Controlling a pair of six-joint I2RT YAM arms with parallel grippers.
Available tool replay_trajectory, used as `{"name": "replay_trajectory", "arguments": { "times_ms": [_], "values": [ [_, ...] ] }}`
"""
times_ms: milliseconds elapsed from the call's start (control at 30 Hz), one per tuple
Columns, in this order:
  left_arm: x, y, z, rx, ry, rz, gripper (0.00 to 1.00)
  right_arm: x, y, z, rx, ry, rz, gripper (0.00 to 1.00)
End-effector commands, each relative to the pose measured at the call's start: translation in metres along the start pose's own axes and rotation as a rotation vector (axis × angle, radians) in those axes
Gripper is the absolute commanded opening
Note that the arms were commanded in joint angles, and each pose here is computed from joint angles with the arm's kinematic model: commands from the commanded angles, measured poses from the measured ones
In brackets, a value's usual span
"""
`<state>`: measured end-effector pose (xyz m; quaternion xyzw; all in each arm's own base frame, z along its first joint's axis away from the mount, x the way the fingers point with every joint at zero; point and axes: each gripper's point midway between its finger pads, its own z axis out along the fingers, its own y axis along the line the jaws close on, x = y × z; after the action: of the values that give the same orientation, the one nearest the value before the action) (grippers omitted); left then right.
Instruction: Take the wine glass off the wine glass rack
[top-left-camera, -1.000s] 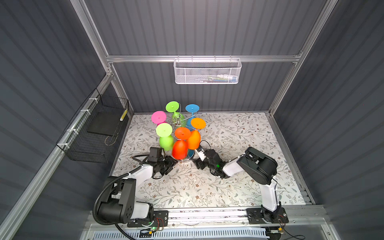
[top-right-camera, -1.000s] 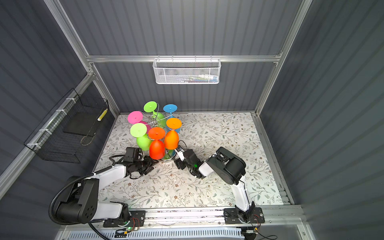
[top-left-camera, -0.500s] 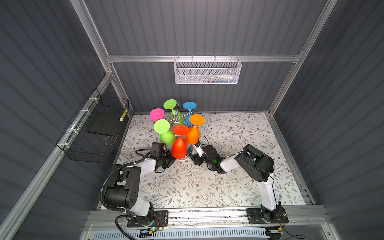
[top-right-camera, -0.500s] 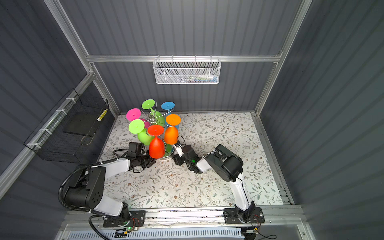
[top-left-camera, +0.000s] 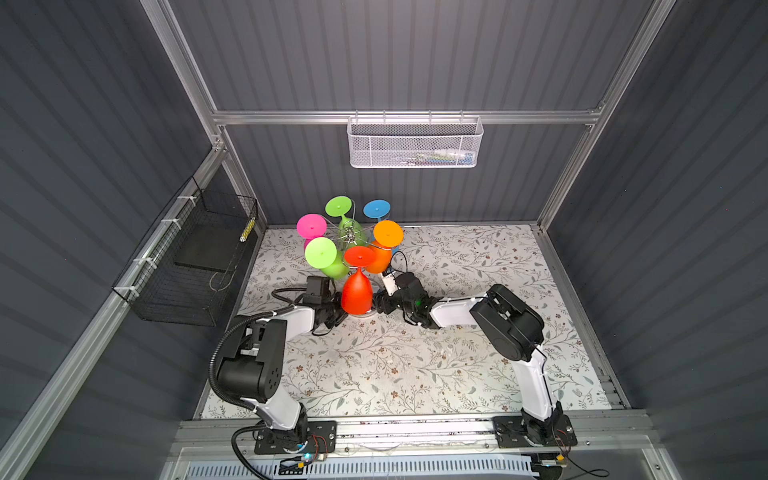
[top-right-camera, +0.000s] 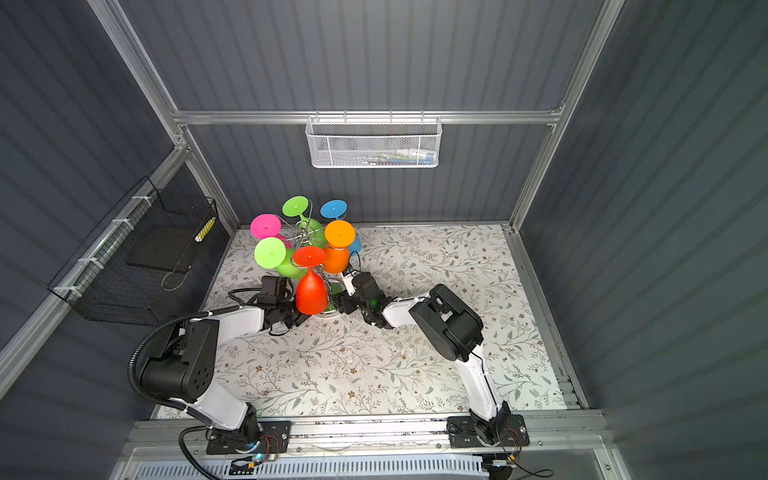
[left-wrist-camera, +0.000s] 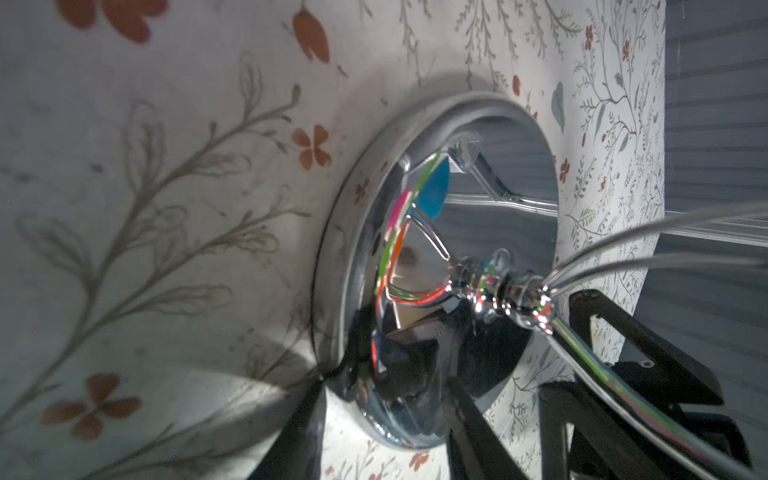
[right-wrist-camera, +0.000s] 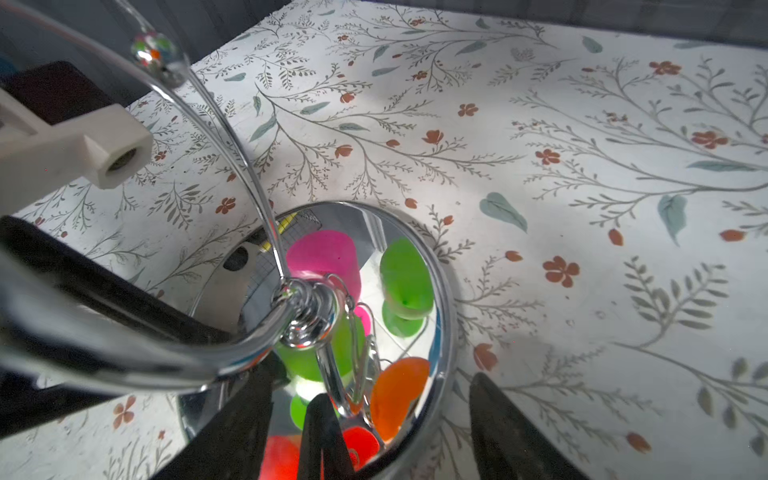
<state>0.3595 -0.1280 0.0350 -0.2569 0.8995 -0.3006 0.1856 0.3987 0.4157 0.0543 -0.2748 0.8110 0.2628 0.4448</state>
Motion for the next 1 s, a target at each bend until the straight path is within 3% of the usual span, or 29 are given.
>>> {"name": "replay_trajectory", "arguments": {
  "times_ms": [0, 967],
  "values": [
    [0.001, 0.015, 0.008, -0.076, 0.01, 0.017, 0.47, 0.015, -0.003, 0.008, 0.003, 0.058, 0.04, 0.75],
    [-0.014, 0.021, 0.032, -0.112, 0.012, 0.026, 0.46, -0.001, -0.008, 0.04, 0.039, 0.063, 0.17, 0.7]
  ]
}}
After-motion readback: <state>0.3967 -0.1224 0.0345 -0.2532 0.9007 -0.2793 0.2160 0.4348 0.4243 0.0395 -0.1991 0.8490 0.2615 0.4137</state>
